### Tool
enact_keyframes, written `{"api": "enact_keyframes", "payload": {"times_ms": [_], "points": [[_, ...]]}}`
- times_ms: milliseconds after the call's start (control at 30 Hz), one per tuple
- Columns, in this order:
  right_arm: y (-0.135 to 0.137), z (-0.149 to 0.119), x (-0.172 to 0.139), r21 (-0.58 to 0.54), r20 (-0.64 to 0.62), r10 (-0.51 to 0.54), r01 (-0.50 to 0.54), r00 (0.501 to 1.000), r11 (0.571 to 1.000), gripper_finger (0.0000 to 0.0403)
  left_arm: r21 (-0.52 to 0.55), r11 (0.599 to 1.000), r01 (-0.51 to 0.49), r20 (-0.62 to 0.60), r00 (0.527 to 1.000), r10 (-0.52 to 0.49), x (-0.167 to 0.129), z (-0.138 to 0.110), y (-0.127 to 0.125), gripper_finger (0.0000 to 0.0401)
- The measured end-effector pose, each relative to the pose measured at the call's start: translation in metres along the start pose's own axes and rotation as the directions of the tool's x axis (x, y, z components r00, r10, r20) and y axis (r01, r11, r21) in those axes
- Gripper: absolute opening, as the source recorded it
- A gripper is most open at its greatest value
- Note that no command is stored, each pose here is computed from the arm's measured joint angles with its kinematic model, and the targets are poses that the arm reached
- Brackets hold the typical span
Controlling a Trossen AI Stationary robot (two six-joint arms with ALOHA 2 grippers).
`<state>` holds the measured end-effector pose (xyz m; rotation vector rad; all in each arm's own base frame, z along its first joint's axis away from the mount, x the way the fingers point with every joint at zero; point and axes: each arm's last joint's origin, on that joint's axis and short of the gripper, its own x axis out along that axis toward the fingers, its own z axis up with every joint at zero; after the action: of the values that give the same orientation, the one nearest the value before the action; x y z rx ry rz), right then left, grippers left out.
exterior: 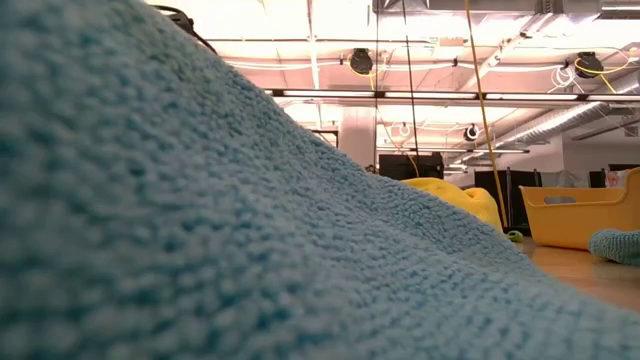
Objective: Sort microfiber towel by color & place in baskets
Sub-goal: Put upper left yellow towel into the green bin, then roll middle right yellow towel
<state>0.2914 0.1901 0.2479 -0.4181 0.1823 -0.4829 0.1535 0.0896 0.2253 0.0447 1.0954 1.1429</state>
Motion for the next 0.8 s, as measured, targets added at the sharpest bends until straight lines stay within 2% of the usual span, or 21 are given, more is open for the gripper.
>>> {"api": "enact_keyframes", "payload": {"times_ms": [133, 267, 400, 500, 633, 800], "points": [[0.000, 0.000, 0.000, 0.008, 0.000, 0.000, 0.000, 1.000, 1.000, 0.0231, 0.008, 1.000, 0.026, 0.005, 1.000, -0.026, -0.002, 0.000, -0.003, 0.0247], [0.000, -0.001, 0.000, 0.115, -0.004, 0.000, 0.000, 1.000, 0.993, 0.0231, 0.019, 0.996, 0.087, 0.034, 0.996, -0.088, -0.008, 0.000, -0.011, 0.0247], [0.001, -0.008, 0.001, 0.185, -0.039, 0.011, -0.003, 0.999, 0.983, 0.0231, 0.032, 0.987, 0.158, 0.129, 0.978, -0.161, -0.022, 0.003, -0.022, 0.0247], [0.004, -0.018, 0.000, 0.228, -0.086, 0.078, -0.056, 0.993, 0.972, 0.0231, 0.054, 0.972, 0.229, 0.228, 0.945, -0.236, -0.037, 0.005, -0.031, 0.0247], [0.005, -0.031, 0.003, 0.334, -0.168, 0.193, -0.129, 0.967, 0.934, 0.0232, 0.102, 0.942, 0.321, 0.343, 0.877, -0.336, -0.059, 0.005, -0.042, 0.0247], [0.000, -0.047, 0.013, 0.405, -0.290, 0.262, -0.131, 0.920, 0.905, 0.0260, 0.158, 0.905, 0.396, 0.414, 0.805, -0.424, -0.079, 0.001, -0.055, 0.0247]]}}
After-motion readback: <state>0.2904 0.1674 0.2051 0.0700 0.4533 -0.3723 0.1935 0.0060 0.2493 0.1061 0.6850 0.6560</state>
